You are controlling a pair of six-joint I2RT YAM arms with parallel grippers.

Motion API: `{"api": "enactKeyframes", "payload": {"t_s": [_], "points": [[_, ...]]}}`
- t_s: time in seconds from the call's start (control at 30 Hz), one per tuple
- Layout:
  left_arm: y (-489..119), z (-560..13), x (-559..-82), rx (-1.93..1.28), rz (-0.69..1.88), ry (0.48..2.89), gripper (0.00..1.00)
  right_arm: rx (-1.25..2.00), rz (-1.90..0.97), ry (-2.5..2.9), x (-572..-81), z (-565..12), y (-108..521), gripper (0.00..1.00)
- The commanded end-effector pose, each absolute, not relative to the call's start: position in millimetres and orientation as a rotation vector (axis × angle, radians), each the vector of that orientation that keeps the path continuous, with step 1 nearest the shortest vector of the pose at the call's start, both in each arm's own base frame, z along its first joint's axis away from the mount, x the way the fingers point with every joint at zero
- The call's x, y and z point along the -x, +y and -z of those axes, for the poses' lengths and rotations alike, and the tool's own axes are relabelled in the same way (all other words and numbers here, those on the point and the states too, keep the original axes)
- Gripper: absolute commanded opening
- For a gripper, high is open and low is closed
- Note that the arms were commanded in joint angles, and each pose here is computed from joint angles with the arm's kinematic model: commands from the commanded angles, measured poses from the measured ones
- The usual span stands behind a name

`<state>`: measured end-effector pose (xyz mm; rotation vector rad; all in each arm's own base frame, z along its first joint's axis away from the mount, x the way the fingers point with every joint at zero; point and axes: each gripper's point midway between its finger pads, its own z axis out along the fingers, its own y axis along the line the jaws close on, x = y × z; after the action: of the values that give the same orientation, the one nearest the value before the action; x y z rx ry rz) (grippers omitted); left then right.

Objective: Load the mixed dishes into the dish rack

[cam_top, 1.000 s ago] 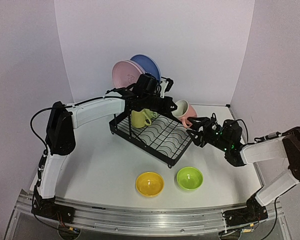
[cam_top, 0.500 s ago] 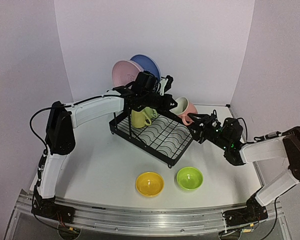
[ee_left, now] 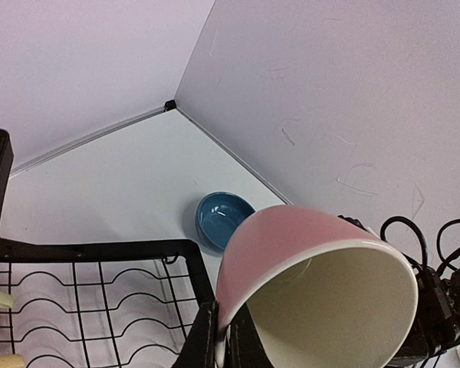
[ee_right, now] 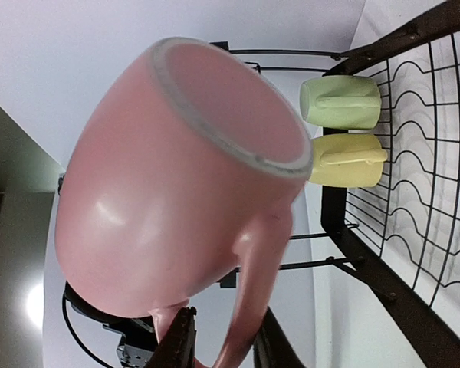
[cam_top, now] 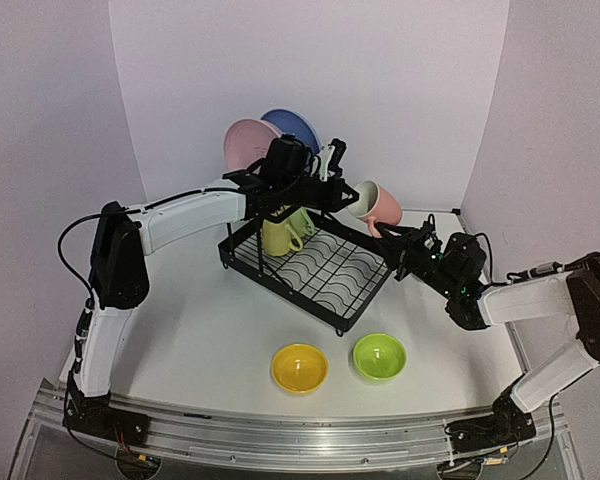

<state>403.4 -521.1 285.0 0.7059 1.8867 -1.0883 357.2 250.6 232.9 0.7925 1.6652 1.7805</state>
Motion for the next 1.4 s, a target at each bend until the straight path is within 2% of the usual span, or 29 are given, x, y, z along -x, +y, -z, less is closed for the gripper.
{"api": "enactKeyframes", "payload": {"t_s": [0.0,0.07,0.13,0.43,0.63,0.87,1.27,1.37], "points": [[-516.2,-375.4,-376.7,-0.736,1.211,1.658,0.00,-0.659,-1.899,1.432,-355.9,-307.1,249.7,0.13],[-516.4,-373.1,-374.6,-0.746,1.218,1.665,0.00,-0.664,-1.894,1.424,-356.0,-307.3,248.1,0.04],[-516.2,-371.7,-372.6,-0.754,1.225,1.666,0.00,-0.679,-1.880,1.411,-356.1,-305.5,243.9,0.00],[-518.9,-356.4,-367.6,-0.783,1.236,1.690,0.00,-0.642,-1.855,1.354,-347.7,-321.1,233.3,0.00],[-521.5,-364.7,-361.8,-0.780,1.286,1.677,0.00,-0.528,-1.901,1.364,-344.9,-340.9,248.3,0.00],[-520.6,-384.8,-357.8,-0.745,1.339,1.670,0.00,-0.422,-1.894,1.334,-339.0,-362.9,251.8,0.10],[-525.0,-386.8,-349.2,-0.780,1.361,1.638,0.00,-0.373,-1.902,1.291,-339.5,-385.2,254.3,0.26],[-525.0,-386.4,-348.0,-0.797,1.348,1.618,0.00,-0.364,-1.907,1.286,-340.2,-389.1,255.8,0.26]]}}
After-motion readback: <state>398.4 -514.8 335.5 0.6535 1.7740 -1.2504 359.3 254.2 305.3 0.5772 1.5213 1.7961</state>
